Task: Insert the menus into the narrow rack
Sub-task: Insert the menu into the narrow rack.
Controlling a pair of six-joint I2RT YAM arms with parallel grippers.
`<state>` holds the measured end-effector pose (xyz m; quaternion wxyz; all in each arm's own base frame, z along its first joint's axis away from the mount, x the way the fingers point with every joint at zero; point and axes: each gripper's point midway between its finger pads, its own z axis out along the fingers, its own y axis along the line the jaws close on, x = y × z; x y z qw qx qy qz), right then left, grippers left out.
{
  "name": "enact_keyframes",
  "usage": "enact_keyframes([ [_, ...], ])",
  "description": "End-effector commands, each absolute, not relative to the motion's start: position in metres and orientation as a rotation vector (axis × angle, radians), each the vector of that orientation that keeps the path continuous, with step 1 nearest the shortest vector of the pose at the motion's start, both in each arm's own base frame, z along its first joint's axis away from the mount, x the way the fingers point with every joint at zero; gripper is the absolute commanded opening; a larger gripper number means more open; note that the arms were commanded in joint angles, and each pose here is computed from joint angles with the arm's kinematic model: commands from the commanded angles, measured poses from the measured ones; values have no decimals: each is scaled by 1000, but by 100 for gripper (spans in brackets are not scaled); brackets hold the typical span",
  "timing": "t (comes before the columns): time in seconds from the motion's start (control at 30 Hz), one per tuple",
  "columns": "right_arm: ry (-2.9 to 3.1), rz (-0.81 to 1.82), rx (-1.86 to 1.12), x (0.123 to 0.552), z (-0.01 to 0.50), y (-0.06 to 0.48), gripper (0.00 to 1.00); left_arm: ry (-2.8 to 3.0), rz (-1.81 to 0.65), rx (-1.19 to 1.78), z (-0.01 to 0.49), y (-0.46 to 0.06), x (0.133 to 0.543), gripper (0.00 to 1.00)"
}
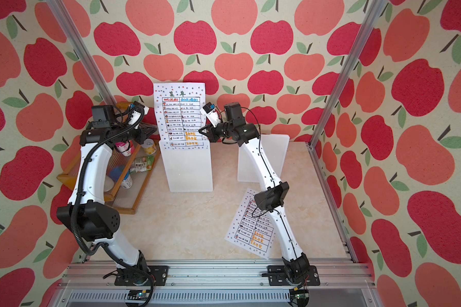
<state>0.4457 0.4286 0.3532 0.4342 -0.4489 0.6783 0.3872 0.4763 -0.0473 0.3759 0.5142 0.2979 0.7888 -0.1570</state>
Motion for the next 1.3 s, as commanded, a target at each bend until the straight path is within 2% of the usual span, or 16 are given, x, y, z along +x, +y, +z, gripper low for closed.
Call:
enact_keyframes([
  [0.0, 1683, 960, -1182, 426, 360, 424, 0, 1847, -420, 737, 382, -54, 472, 15],
  [0.47, 1726, 964, -1204, 426, 344, 424, 0, 1731, -588, 797, 383, -66, 458, 16],
  [0.87, 1714, 954, -1213, 423, 344, 427, 0, 1663, -630, 844, 392, -73, 453, 16],
  [1.03, 1706, 938, -1205, 425, 348, 427, 0, 1651, -659, 873, 392, -82, 453, 9],
  [1.1, 1700, 932, -1202, 426, 349, 427, 5, 1661, -655, 875, 388, -82, 454, 1],
  [1.27, 1661, 945, -1192, 427, 358, 429, 23, 1687, -653, 878, 377, -80, 453, 0],
])
